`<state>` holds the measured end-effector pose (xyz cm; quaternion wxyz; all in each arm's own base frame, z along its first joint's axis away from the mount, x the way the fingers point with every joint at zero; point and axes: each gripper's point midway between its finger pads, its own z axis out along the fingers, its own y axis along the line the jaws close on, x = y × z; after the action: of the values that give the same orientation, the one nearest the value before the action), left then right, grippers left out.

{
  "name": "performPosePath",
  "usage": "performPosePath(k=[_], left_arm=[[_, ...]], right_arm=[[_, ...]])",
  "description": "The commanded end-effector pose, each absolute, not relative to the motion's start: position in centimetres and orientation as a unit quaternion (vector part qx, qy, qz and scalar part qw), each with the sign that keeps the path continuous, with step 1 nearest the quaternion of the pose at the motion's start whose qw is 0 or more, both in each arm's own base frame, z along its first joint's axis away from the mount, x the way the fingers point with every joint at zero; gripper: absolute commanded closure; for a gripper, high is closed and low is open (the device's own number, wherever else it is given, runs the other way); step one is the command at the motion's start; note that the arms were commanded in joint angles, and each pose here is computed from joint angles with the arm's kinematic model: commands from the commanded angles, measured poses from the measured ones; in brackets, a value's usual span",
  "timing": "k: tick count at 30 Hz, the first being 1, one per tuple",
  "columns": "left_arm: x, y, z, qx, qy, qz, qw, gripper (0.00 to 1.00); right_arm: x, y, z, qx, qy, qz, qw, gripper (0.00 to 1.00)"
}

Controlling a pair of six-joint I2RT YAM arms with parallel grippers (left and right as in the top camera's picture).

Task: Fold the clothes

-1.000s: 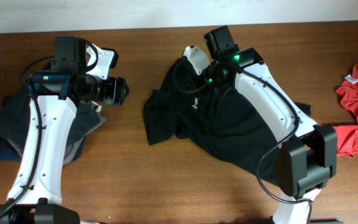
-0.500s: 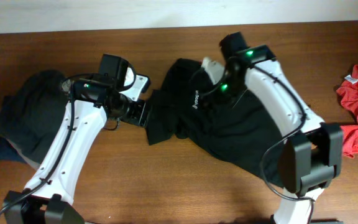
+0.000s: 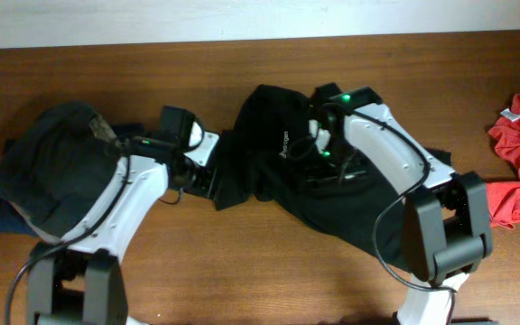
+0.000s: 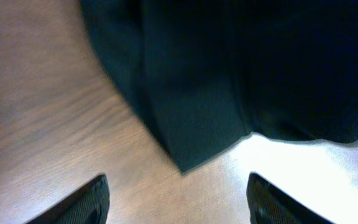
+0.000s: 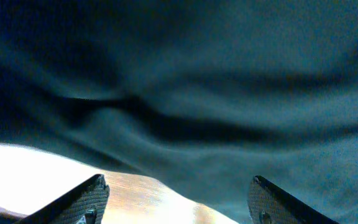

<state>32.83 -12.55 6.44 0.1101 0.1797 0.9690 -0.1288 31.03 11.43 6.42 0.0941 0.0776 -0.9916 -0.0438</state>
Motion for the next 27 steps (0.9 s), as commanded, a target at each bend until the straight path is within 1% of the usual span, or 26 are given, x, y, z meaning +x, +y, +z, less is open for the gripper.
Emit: performPosePath(k=[1,4,8,9,12,13,14,15,16,17,20,24,25,27], left_arm=[[32.1,-13.8,4.2,0.202,0.964,-0.142,0.099,0.3],[32.3,-14.6,3.1,0.226,0.959,-0.141,0.1,0.3],[31.8,-15.5,1.1,0.258,0.954,-0.129,0.081,0.3],[31.7,-15.5,0.5,0.261,0.955,-0.122,0.075,0.33],[31.2,-15.4,-1.4,0.266,0.957,-0.106,0.053,0.5],[31.1,-15.3,-1.8,0.265,0.957,-0.105,0.048,0.59],[31.2,-15.1,-2.1,0.264,0.958,-0.099,0.045,0.77],[31.3,-14.7,-2.2,0.258,0.961,-0.09,0.045,0.89],[31.7,-14.0,-2.2,0.24,0.967,-0.072,0.048,0.98],[32.2,-13.3,-1.8,0.22,0.972,-0.054,0.053,1.0],[33.7,-11.8,0.1,0.178,0.981,-0.026,0.069,1.0],[36.5,-10.6,4.8,0.149,0.981,-0.029,0.12,1.0],[37.0,-10.3,6.0,0.144,0.98,-0.029,0.133,1.0],[38.0,-9.7,8.4,0.134,0.977,-0.031,0.163,1.0]], right_arm=[[30.0,9.9,5.7,0.009,-0.99,-0.067,0.125,0.26],[29.3,9.2,5.2,0.001,-0.987,-0.078,0.141,0.27],[28.7,8.8,5.3,0.001,-0.985,-0.08,0.153,0.27],[28.6,8.8,5.4,0.002,-0.984,-0.082,0.156,0.27],[28.5,9.0,5.5,0.001,-0.983,-0.09,0.158,0.27],[28.5,9.0,5.5,-0.001,-0.983,-0.092,0.158,0.27],[28.6,8.8,5.5,-0.003,-0.983,-0.092,0.157,0.27],[28.7,8.7,5.5,-0.005,-0.983,-0.093,0.156,0.26],[28.8,8.5,5.4,-0.009,-0.984,-0.094,0.154,0.26],[29.0,8.3,5.4,-0.012,-0.984,-0.094,0.152,0.25],[29.5,7.7,5.3,-0.022,-0.985,-0.097,0.144,0.23],[30.1,6.6,4.5,-0.047,-0.986,-0.088,0.131,0.24],[30.2,5.9,4.0,-0.063,-0.987,-0.076,0.127,0.27],[30.4,4.7,3.1,-0.086,-0.988,-0.056,0.118,0.41]])
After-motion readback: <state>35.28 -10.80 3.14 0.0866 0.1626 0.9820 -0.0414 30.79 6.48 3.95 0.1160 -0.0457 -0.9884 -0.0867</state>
